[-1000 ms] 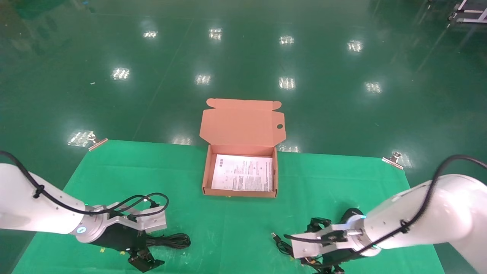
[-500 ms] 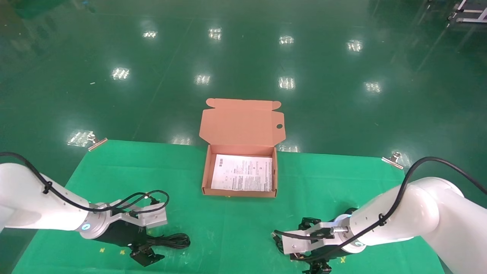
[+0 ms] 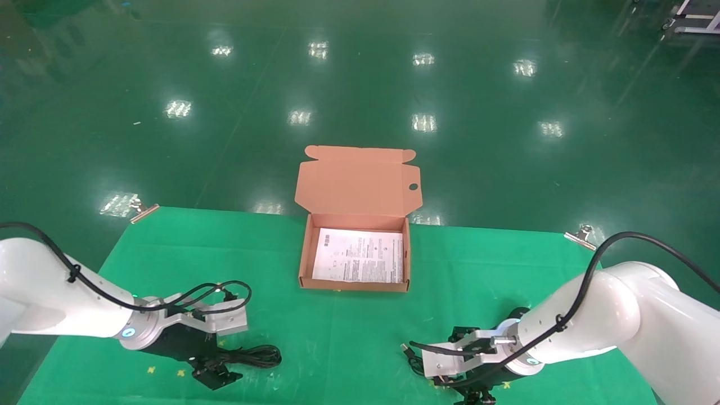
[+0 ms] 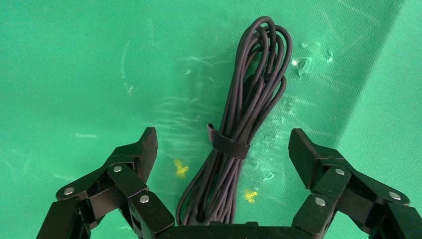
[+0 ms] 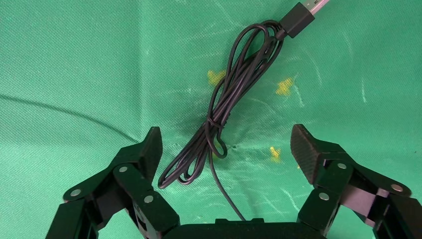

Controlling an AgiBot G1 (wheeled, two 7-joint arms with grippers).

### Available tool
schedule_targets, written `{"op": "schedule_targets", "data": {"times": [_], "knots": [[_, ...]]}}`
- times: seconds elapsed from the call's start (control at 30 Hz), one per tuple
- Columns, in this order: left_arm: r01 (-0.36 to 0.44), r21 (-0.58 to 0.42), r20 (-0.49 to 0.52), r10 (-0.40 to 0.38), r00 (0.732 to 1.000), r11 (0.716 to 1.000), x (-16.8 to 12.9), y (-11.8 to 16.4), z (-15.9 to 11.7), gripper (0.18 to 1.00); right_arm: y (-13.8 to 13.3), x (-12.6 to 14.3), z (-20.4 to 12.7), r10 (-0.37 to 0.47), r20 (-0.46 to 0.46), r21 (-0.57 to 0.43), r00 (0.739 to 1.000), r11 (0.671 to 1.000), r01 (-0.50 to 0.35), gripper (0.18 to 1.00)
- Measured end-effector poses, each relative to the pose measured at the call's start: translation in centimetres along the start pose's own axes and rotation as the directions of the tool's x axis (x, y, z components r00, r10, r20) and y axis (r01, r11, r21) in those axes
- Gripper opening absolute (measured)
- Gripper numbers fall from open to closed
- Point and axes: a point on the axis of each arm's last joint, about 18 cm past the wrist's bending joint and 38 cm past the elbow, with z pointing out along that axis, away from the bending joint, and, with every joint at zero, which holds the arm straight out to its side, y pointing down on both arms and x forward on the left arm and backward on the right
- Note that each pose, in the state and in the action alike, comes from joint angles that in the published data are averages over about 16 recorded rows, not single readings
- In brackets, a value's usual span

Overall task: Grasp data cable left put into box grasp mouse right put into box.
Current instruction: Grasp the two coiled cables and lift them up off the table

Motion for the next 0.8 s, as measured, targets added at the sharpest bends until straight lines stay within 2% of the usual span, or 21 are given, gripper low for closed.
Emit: {"op": "schedule_targets", "data": {"times": [0.3, 0.43, 0.8], "knots": [[-0.002, 0.001, -0.001, 0.002, 1.000, 1.000, 0.04, 0.00, -0.03, 0.907, -0.07, 0.01, -0.14, -0.002, -0.001, 0.005, 1.000, 1.000, 0.002, 0.887], [-0.003, 0.001, -0.001, 0.003, 1.000, 1.000, 0.06, 0.01, -0.03, 0.855, -0.09, 0.01, -0.18, -0.002, -0.002, 0.006, 1.000, 1.000, 0.002, 0.810], [-0.004, 0.000, -0.002, 0.004, 1.000, 1.000, 0.09, 0.02, -0.03, 0.619, -0.12, 0.00, -0.24, -0.003, -0.002, 0.009, 1.000, 1.000, 0.003, 0.565]]}}
